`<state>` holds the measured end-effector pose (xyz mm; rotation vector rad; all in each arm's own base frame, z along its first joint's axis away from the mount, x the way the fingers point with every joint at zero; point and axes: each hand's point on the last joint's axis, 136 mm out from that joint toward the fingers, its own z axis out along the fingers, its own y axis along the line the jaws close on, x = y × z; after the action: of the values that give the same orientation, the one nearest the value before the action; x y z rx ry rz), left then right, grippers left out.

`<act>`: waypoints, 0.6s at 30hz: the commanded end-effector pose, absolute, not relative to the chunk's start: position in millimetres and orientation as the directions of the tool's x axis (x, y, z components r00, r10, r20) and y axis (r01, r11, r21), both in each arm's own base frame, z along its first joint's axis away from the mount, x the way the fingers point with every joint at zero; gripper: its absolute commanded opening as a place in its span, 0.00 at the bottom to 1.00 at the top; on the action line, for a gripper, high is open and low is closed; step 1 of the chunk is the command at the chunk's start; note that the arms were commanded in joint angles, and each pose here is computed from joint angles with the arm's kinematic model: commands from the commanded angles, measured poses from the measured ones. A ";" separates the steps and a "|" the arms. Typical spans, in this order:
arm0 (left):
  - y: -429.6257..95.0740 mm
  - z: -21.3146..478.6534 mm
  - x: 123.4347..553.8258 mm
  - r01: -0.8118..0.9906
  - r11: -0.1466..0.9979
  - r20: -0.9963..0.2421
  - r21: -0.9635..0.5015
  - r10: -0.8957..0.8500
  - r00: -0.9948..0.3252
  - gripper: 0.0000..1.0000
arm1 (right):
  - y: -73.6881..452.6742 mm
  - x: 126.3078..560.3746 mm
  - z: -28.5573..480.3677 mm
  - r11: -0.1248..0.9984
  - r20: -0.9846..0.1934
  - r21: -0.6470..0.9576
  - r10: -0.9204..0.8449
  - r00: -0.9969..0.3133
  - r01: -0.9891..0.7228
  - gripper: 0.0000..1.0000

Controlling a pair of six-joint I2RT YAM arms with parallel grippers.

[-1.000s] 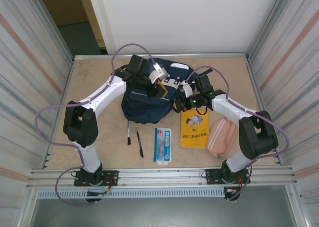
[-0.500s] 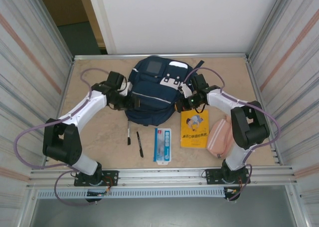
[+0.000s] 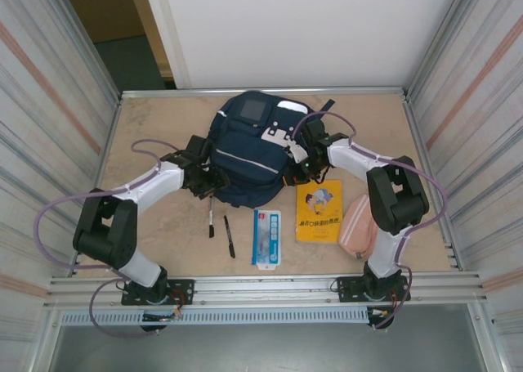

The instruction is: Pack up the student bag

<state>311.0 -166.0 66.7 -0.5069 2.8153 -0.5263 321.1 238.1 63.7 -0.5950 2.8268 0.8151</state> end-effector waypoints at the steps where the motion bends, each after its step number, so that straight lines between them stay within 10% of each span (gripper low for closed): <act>1: -188.9 73.5 331.7 -0.295 0.846 -0.197 -0.444 -0.413 -0.889 0.46 | 244.8 309.4 62.9 0.755 -0.184 0.517 -0.363 -0.913 -0.404 0.01; 18: -223.6 61.7 338.8 -0.311 0.827 -0.186 -0.469 -0.436 -0.880 0.41 | 259.4 274.6 60.0 0.733 -0.118 0.526 -0.439 -0.891 -0.431 0.08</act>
<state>320.4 -199.7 52.7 -0.5772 2.7878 -0.5151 301.1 242.4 54.4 -0.6330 2.9135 0.8019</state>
